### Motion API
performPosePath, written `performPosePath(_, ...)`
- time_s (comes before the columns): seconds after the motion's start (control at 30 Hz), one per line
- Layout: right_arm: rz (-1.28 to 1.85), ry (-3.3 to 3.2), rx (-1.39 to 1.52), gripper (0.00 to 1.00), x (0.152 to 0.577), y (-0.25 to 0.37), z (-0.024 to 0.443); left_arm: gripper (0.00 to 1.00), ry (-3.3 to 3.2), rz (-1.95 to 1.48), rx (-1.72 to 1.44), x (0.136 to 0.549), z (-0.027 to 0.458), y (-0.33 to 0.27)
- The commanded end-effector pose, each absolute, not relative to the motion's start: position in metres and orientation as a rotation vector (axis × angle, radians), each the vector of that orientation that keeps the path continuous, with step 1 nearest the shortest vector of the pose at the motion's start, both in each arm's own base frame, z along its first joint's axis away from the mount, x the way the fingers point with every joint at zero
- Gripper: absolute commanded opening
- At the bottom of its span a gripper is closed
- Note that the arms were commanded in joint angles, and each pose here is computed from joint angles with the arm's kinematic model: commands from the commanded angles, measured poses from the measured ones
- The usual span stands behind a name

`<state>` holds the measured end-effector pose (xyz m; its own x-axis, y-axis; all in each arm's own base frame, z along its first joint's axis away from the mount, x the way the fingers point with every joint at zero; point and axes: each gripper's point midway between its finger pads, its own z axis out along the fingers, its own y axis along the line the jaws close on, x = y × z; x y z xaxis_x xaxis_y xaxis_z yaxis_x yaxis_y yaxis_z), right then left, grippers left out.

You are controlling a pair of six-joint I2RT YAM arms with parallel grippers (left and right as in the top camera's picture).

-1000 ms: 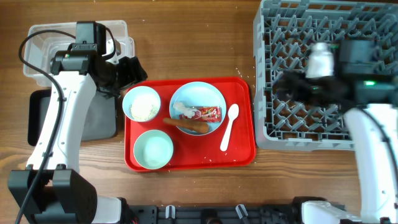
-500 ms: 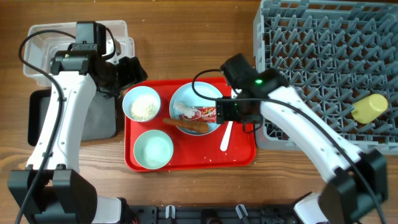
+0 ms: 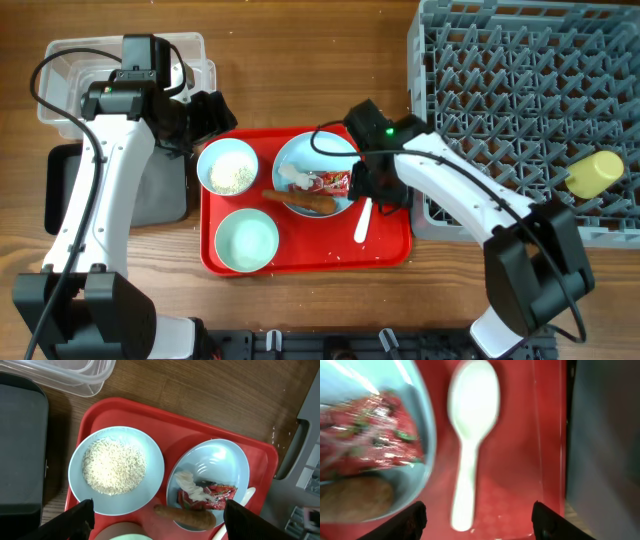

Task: Sort waste into correct bins and load items into the dishwasher rack
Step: 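Grasp the white spoon on the red tray with the right gripper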

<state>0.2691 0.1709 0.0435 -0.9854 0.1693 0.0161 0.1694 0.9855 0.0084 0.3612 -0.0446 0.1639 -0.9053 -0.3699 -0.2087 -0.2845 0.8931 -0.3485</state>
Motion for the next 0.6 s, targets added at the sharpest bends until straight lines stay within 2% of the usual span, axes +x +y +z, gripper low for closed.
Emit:
performPosePath(0.0,0.021,-3.108,-0.316,0.68,0.264,0.165,0.021,0.83,2.766,-0.445,-0.469,0.362,0.172,-0.043)
performPosePath(0.13,0.003,-3.137,-0.319,0.66,0.266,0.165,0.008,0.82,2.767,-0.446,-0.47,0.361,0.172,-0.043)
performPosePath(0.37,0.073,-3.189,-0.325,0.57,0.273,0.155,0.001,0.82,2.767,-0.446,-0.47,0.361,0.172,-0.043)
performPosePath(0.47,0.089,-3.189,-0.32,0.49,0.272,0.153,0.0,0.82,2.767,-0.446,-0.47,0.361,0.172,-0.043)
performPosePath(0.57,0.104,-3.175,-0.318,0.47,0.266,0.15,-0.005,0.82,2.767,-0.446,-0.47,0.361,0.172,-0.043)
